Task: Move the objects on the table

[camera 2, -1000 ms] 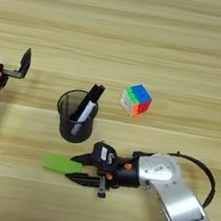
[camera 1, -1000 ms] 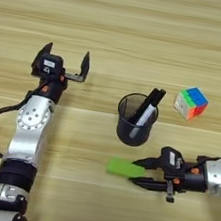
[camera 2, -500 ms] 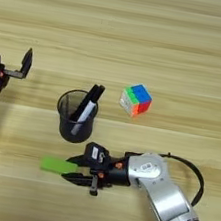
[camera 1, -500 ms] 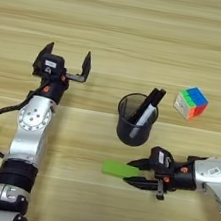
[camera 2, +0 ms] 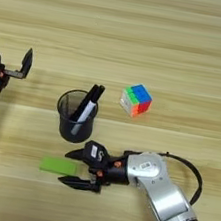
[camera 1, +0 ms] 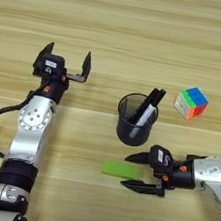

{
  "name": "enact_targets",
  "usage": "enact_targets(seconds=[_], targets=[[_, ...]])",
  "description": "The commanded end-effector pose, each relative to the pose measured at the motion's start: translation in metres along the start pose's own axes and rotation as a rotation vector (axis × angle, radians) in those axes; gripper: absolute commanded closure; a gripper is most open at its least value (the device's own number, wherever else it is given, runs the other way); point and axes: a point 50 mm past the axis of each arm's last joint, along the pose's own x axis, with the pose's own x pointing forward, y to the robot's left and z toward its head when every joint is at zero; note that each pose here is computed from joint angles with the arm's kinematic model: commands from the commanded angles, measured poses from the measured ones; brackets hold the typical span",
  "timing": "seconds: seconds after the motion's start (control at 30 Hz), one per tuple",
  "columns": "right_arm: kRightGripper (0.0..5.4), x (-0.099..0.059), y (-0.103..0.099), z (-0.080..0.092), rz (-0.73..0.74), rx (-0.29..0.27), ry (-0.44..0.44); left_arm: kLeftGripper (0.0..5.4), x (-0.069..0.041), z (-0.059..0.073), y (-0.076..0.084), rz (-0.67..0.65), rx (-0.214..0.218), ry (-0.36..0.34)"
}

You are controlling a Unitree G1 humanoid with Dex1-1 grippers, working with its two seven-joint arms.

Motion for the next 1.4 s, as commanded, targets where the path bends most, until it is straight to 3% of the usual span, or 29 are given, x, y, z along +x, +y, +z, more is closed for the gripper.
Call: enact_targets(seconds=[0.03, 0.67, 0.93, 1.03, 1.2, 1.4], targets=[[1.95, -0.006, -0.006, 0.015, -0.024, -0.034, -0.062, 0.00, 0.000, 0.001, -0.002, -0.005, 0.015, -0.008], [0.02, -0.045, -0.017, 0.060, -0.122, -0.028, -0.325, 0.00, 0.001, 0.000, -0.001, -0.004, 0.017, -0.007], [0.02, -0.057, -0.026, 0.071, -0.212, -0.037, -0.402, 0.00, 0.001, -0.001, -0.001, -0.004, 0.018, -0.006], [0.02, -0.059, -0.037, 0.076, -0.312, -0.042, -0.443, 0.00, 0.001, -0.001, -0.001, -0.004, 0.017, -0.005], [0.02, -0.062, -0.053, 0.084, -0.464, -0.028, -0.519, 0.00, 0.002, -0.002, -0.002, -0.004, 0.017, -0.004], [0.02, -0.065, -0.072, 0.085, -0.639, 0.020, -0.535, 0.00, 0.002, -0.002, -0.002, -0.005, 0.017, -0.005]])
